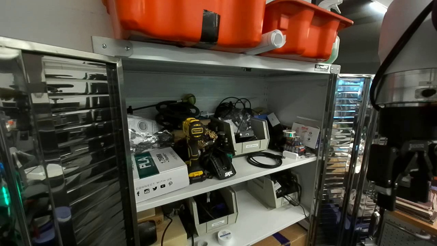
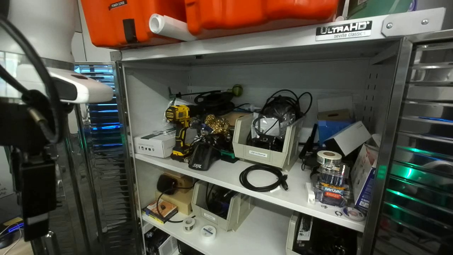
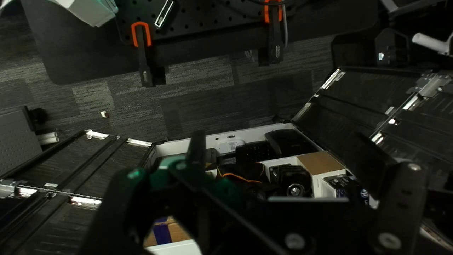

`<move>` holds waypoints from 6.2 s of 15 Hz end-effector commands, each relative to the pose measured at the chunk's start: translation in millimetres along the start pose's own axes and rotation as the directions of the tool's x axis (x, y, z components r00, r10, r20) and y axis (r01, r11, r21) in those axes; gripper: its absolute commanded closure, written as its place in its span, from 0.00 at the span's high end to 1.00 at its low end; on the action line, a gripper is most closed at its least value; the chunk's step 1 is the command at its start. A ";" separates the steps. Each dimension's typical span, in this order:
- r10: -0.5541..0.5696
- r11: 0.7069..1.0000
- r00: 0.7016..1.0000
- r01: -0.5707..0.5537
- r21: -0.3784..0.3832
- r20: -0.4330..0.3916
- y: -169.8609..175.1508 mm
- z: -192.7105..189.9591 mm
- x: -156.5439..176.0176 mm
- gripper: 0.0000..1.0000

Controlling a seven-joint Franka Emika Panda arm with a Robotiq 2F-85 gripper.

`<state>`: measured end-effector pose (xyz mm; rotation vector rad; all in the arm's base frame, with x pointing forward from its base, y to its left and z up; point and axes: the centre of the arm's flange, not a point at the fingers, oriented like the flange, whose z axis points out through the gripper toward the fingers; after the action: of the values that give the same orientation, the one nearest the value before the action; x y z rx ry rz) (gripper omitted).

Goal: Pick up the black cable and put it in the tool box

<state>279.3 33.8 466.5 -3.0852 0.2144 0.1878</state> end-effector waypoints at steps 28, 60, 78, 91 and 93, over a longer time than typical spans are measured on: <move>0.367 0.921 0.846 -0.388 0.025 -0.386 76.5 95.1 274.4 1.00; 0.567 0.794 0.657 -0.596 0.118 -0.497 83.9 88.8 402.4 1.00; 0.528 0.823 0.728 -0.566 0.051 -0.438 86.4 82.3 361.3 0.16; 0.474 0.848 0.648 -0.518 0.111 -0.597 96.3 33.8 265.9 0.13; 0.498 0.838 0.600 -0.518 0.170 -0.626 101.3 26.8 269.9 0.13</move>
<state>539.0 -100.0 389.1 -2.9693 1.0978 -0.7608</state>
